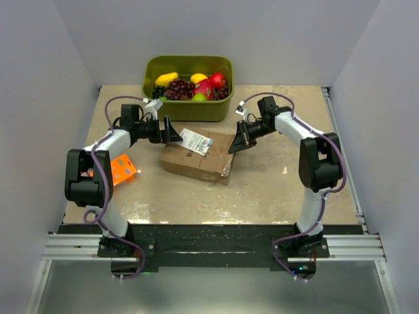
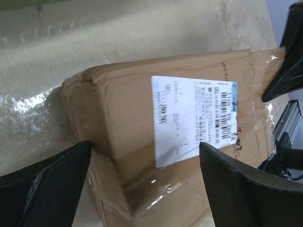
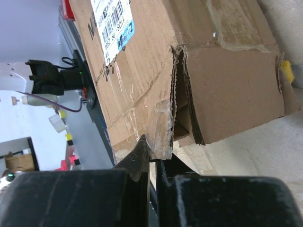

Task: Unpack the express box

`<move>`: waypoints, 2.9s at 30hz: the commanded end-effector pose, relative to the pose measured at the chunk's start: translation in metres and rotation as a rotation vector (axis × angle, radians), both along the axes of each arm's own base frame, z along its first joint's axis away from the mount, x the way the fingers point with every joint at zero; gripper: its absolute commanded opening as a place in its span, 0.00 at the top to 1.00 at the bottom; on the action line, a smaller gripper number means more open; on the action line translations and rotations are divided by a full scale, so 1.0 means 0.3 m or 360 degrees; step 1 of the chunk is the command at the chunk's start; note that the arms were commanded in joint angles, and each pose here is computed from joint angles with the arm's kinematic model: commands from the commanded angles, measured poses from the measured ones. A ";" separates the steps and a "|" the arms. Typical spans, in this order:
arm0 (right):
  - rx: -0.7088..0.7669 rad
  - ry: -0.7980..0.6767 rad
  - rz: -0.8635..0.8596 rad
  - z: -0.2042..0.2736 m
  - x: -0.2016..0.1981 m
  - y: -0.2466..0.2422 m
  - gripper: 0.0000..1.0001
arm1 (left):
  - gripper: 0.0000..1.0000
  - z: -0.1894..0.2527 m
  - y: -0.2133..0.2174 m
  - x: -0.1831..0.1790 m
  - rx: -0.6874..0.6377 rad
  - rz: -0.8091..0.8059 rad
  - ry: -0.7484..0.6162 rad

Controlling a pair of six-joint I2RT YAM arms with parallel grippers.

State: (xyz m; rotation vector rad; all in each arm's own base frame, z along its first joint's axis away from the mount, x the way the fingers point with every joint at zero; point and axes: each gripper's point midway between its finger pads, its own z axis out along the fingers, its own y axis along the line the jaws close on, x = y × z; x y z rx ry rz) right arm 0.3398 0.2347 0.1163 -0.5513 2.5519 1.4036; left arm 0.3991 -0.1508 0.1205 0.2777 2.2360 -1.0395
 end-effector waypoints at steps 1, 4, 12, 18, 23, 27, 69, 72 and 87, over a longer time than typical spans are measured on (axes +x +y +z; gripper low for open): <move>-0.0221 -0.0224 0.0033 -0.062 0.057 -0.057 1.00 | 0.00 0.022 0.006 0.020 -0.0010 0.0023 -0.0017; -0.0273 -0.0263 0.0041 -0.064 0.055 -0.077 1.00 | 0.00 0.147 0.044 0.078 0.0016 0.0059 -0.0227; -0.0449 -0.0252 0.0079 -0.143 -0.030 -0.151 1.00 | 0.01 -0.026 -0.038 -0.031 -0.0154 -0.0162 0.0068; -0.0634 -0.0260 0.0092 -0.212 -0.051 -0.214 1.00 | 0.00 -0.042 -0.119 -0.083 -0.0439 -0.0358 0.0146; -0.0706 -0.0231 0.0112 -0.252 -0.062 -0.239 1.00 | 0.00 -0.052 -0.169 -0.101 -0.0495 -0.0456 0.0250; -0.0752 -0.0275 0.0153 -0.268 -0.052 -0.256 1.00 | 0.06 0.009 -0.186 -0.113 -0.0600 -0.0497 0.0229; -0.0237 -0.0606 0.0087 0.190 0.087 0.149 1.00 | 0.18 0.251 -0.026 -0.014 0.0064 -0.0171 -0.0365; -0.0236 -0.0619 0.0091 0.219 0.110 0.155 0.92 | 0.17 0.257 -0.011 0.002 0.0120 -0.0146 -0.0392; -0.0543 -0.0742 0.0158 0.257 0.110 -0.207 0.32 | 0.14 0.203 0.062 0.006 0.0392 -0.0112 -0.0445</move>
